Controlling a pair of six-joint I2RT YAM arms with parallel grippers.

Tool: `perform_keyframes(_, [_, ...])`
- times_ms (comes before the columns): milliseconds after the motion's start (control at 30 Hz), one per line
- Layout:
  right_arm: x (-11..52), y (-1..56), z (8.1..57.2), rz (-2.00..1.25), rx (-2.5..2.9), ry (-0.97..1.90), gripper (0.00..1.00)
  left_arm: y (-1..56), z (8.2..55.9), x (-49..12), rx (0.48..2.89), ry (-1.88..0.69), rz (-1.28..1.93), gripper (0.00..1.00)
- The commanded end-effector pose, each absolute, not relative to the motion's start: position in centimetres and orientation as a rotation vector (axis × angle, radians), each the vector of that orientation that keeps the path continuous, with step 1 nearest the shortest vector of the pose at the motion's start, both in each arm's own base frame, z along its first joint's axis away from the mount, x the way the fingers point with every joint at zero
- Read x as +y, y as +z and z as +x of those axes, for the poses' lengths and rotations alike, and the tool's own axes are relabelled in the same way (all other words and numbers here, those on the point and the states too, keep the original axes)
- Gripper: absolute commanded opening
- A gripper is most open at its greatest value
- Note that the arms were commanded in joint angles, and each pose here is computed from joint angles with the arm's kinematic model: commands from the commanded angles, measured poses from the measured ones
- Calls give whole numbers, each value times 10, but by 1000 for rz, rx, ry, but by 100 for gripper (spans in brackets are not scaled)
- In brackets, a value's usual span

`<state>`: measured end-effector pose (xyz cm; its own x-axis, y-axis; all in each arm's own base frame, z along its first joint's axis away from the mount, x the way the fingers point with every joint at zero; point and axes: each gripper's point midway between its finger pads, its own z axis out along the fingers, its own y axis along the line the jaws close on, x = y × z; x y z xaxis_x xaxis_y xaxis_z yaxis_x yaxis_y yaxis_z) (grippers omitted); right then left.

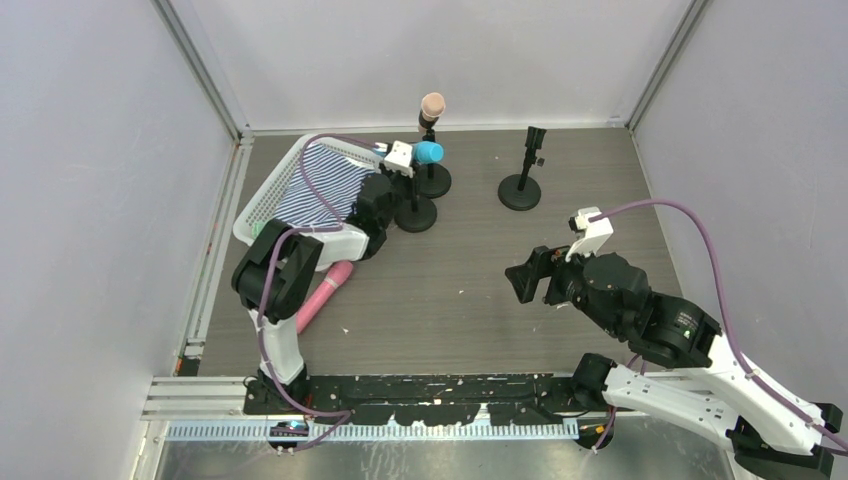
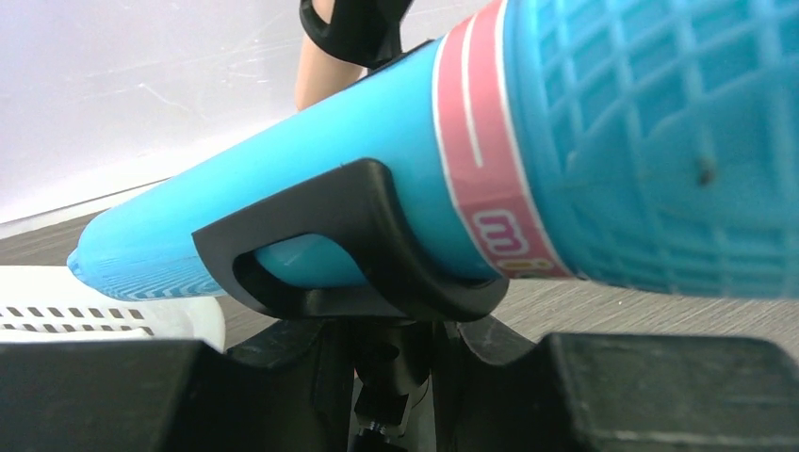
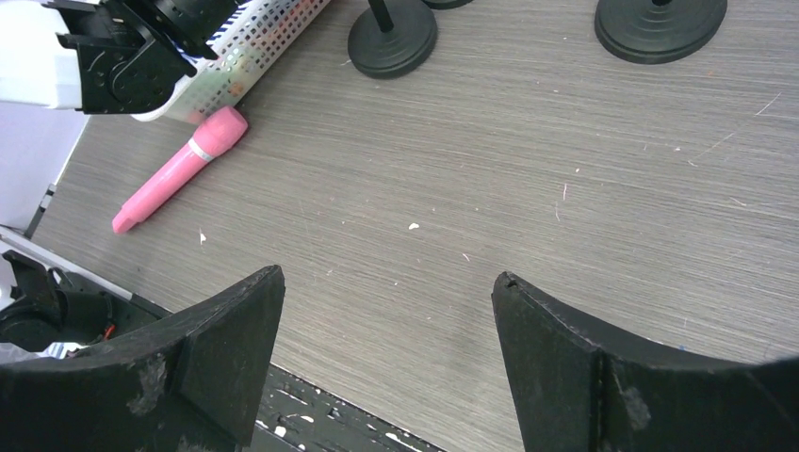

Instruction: Attach the microphones to the stand

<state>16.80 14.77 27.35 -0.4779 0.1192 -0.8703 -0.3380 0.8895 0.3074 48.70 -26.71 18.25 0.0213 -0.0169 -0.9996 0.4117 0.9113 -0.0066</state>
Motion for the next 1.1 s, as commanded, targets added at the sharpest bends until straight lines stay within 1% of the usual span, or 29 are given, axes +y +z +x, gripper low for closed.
perform_keyframes(0, [152, 280, 173, -149, 1972, 553, 86, 234, 488, -266, 1362, -396, 291, 35])
perform_keyframes(33, [153, 281, 173, -150, 1972, 555, 86, 232, 486, -266, 1370, -404, 297, 41])
perform_keyframes(67, [154, 281, 174, -149, 1974, 557, 86, 229, 483, -266, 1383, -414, 300, 50])
perform_keyframes(133, [154, 281, 175, -141, 1979, 553, 86, 225, 476, -266, 1403, -435, 298, 61])
perform_keyframes(200, [153, 281, 176, -125, 1985, 542, 86, 225, 468, -264, 1412, -456, 293, 76])
perform_keyframes(267, [151, 280, 178, -102, 1987, 528, 86, 221, 459, -261, 1435, -480, 282, 88])
perform_keyframes(333, [148, 278, 180, -75, 1986, 509, 86, 223, 447, -258, 1448, -508, 271, 97])
perform_keyframes(367, [146, 277, 181, -61, 1985, 499, 86, 223, 440, -256, 1455, -519, 265, 99])
perform_keyframes(533, [130, 276, 193, 63, 1946, 417, 86, 219, 402, -244, 1532, -527, 238, 100])
perform_keyframes(667, [119, 280, 203, 140, 1883, 369, 86, 212, 367, -225, 1647, -495, 170, 100])
perform_keyframes(867, [115, 277, 218, 139, 1871, 227, 85, 198, 314, -168, 1919, -382, -38, 100])
perform_keyframes(1067, [120, 268, 249, 130, 1922, 152, 84, 187, 264, -116, 2059, -239, -127, 100])
